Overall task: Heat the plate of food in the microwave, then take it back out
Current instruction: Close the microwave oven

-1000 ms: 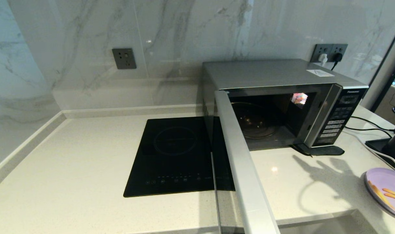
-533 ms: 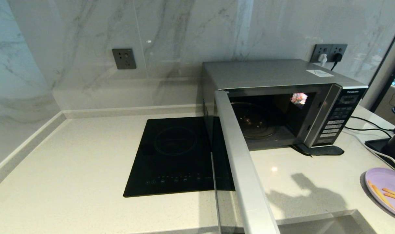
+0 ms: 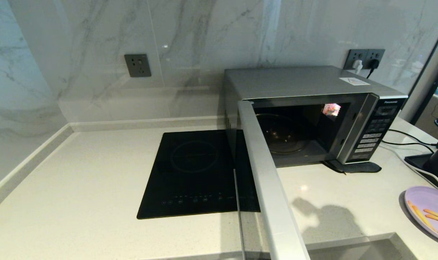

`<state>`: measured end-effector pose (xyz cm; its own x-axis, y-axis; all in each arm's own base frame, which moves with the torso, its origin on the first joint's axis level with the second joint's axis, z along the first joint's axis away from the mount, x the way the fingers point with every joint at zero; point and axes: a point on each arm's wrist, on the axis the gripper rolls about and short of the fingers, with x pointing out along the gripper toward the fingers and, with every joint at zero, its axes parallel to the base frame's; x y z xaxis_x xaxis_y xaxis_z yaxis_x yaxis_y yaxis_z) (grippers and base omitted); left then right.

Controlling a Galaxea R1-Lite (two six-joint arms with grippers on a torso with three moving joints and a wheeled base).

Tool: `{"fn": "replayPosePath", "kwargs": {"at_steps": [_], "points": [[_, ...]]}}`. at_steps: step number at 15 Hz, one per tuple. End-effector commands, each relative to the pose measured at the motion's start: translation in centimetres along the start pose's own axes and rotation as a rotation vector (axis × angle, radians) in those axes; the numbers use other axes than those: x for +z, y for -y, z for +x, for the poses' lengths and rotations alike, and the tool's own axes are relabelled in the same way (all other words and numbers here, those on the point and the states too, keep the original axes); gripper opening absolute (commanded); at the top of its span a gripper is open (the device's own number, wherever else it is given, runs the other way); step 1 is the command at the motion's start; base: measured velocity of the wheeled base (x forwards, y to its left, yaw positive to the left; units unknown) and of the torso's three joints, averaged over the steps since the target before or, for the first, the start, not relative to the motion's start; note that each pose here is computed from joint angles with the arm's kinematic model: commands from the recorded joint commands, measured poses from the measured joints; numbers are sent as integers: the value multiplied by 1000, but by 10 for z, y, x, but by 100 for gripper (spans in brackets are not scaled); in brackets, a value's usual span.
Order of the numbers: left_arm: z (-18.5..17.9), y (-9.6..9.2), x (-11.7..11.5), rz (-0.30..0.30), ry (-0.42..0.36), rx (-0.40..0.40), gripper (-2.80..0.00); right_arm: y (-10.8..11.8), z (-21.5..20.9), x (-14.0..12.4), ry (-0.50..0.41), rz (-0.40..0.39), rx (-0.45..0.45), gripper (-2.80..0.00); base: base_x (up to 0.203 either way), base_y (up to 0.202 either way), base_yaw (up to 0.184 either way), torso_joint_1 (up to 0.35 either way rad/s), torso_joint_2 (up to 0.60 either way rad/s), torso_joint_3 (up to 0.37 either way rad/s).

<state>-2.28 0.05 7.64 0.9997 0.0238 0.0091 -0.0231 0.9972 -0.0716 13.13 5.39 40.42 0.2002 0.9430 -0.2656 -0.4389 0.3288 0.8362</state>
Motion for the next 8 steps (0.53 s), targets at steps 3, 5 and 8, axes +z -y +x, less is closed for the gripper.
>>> {"fn": "replayPosePath", "kwargs": {"at_steps": [3,5,8], "points": [[0,0,0,-1,-1,1,-280,22,60,21,-149,32,-75,-280,0,0,0,0,0,0],[0,0,0,-1,-1,1,-280,27,92,22,-180,-9,-186,-280,0,0,0,0,0,0],[0,0,0,-1,-1,1,-280,31,134,17,-196,-95,-338,-280,0,0,0,0,0,0]]}}
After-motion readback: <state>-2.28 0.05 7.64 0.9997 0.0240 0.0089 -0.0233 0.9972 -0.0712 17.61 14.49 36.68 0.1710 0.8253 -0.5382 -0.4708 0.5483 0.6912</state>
